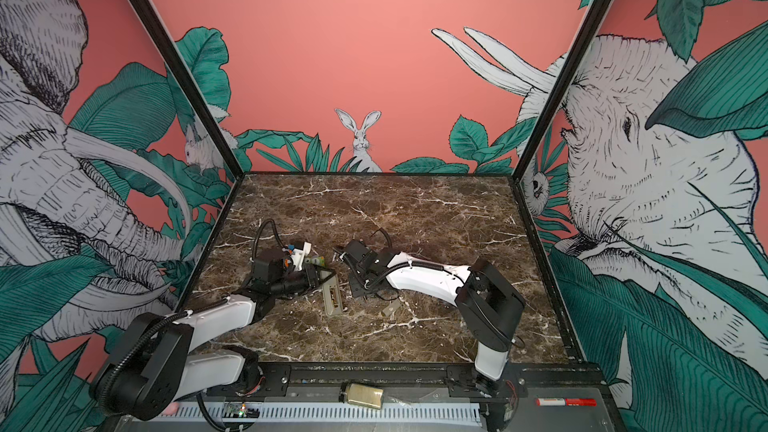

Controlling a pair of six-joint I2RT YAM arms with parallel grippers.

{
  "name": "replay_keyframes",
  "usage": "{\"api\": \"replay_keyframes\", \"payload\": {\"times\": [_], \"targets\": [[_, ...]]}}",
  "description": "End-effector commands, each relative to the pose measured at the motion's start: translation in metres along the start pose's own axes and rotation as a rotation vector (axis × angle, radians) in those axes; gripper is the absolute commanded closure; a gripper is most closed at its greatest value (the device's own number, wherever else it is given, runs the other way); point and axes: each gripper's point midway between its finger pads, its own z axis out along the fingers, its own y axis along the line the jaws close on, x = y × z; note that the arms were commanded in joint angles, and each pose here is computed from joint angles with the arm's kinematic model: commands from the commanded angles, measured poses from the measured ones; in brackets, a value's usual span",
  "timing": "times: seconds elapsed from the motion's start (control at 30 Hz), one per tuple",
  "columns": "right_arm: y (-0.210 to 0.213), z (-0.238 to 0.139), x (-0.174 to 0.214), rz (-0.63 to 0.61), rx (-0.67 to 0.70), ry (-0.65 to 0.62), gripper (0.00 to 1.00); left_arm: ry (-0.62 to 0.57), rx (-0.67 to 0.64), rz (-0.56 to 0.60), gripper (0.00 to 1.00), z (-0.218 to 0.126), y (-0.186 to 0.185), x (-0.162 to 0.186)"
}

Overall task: Load the batteries into the remote control
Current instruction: 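Carry the AA battery with the right gripper over the remote's compartment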

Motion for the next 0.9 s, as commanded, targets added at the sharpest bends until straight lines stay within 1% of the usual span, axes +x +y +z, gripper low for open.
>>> {"api": "replay_keyframes", "payload": {"times": [0.0, 0.23, 0.33, 0.37, 0.47, 0.7, 0.87], "targets": [[0.011, -0.024, -0.023, -0.013, -0.035, -0.099, 1.0, -0.041, 0.052, 0.045, 1.0, 0.0, -0.022, -0.017], [0.024, -0.049, -0.039, -0.009, -0.12, -0.22, 1.0, -0.029, 0.054, 0.036, 1.0, 0.002, -0.025, -0.019], [0.027, -0.049, -0.041, -0.008, -0.145, -0.243, 1.0, -0.025, 0.057, 0.03, 1.0, 0.002, -0.028, -0.021], [0.031, -0.059, -0.047, -0.01, -0.174, -0.274, 1.0, -0.025, 0.057, 0.03, 1.0, 0.002, -0.029, -0.021], [0.043, -0.07, -0.056, -0.02, -0.241, -0.329, 1.0, -0.029, 0.063, 0.025, 1.0, 0.001, -0.032, -0.024], [0.063, -0.073, -0.062, -0.04, -0.348, -0.366, 1.0, -0.037, 0.087, 0.009, 1.0, 0.001, -0.04, -0.03], [0.073, -0.076, -0.066, -0.058, -0.399, -0.385, 1.0, -0.048, 0.106, -0.005, 1.0, 0.0, -0.046, -0.033]]}}
